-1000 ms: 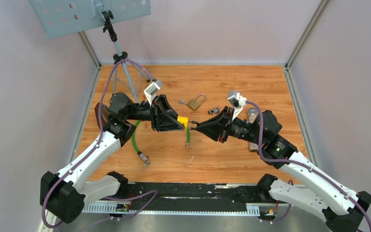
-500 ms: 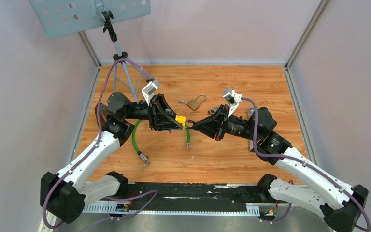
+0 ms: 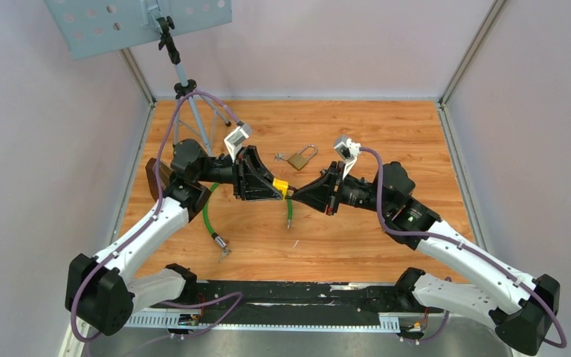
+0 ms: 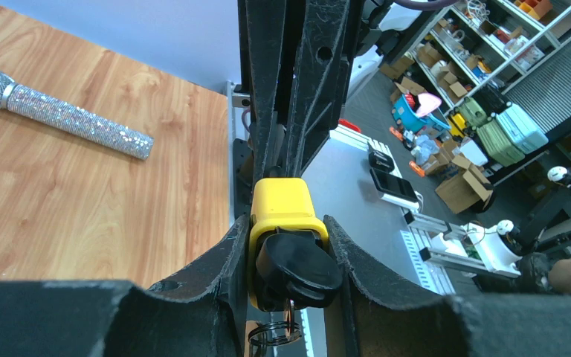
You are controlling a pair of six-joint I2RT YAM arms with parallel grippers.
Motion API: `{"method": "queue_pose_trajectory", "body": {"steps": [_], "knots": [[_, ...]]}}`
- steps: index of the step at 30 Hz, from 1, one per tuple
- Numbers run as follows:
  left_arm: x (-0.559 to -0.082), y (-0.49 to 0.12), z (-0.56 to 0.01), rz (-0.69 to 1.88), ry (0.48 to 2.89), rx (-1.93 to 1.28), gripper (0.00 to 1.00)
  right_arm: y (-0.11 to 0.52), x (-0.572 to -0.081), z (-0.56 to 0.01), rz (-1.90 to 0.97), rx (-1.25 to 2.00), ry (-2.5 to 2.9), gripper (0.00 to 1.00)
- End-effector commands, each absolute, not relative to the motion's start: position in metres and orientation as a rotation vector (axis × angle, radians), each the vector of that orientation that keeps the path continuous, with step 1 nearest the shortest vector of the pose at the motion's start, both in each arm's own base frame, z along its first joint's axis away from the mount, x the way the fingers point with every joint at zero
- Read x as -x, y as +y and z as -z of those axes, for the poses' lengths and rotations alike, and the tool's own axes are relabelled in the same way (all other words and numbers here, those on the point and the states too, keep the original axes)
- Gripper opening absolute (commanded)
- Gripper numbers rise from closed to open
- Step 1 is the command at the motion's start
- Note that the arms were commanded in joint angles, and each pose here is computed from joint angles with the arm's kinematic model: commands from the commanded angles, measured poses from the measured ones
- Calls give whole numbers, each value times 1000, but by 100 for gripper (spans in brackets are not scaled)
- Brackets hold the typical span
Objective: Lock with the key
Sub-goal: Lock the lock.
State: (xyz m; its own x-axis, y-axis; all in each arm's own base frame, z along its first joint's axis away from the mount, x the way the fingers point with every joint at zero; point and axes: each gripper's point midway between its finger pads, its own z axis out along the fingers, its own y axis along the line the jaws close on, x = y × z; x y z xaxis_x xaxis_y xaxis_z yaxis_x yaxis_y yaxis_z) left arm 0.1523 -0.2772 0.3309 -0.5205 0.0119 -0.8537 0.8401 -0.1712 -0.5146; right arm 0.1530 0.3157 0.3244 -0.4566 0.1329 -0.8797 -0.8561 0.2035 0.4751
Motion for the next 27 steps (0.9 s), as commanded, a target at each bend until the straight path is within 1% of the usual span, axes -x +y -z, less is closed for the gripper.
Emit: {"method": "queue_pose_trajectory", "body": {"steps": [1,8,10,13,19,21,23,27], "knots": [[-143,-312,-315,1802,1513,-1009,0,346,-132,-369,-1510,792,1366,0],[-160,-312,-329,1757,1523,-871,0,324,-157,-354,-1366,590,1511,0],[-168,-308,-337,1736,1522,-799,0,311,-164,-342,-1325,497,1554,2],[-177,-302,-349,1708,1515,-687,0,291,-172,-337,-1293,340,1573,10],[-186,-286,-379,1732,1430,-404,0,257,-186,-346,-1294,31,1528,49],[-186,-280,-386,1738,1396,-340,0,254,-188,-350,-1338,-36,1497,58],[-187,-273,-394,1738,1366,-274,0,255,-188,-356,-1388,-67,1462,62],[-187,-260,-407,1762,1321,-148,0,269,-192,-366,-1441,-75,1443,64]]}}
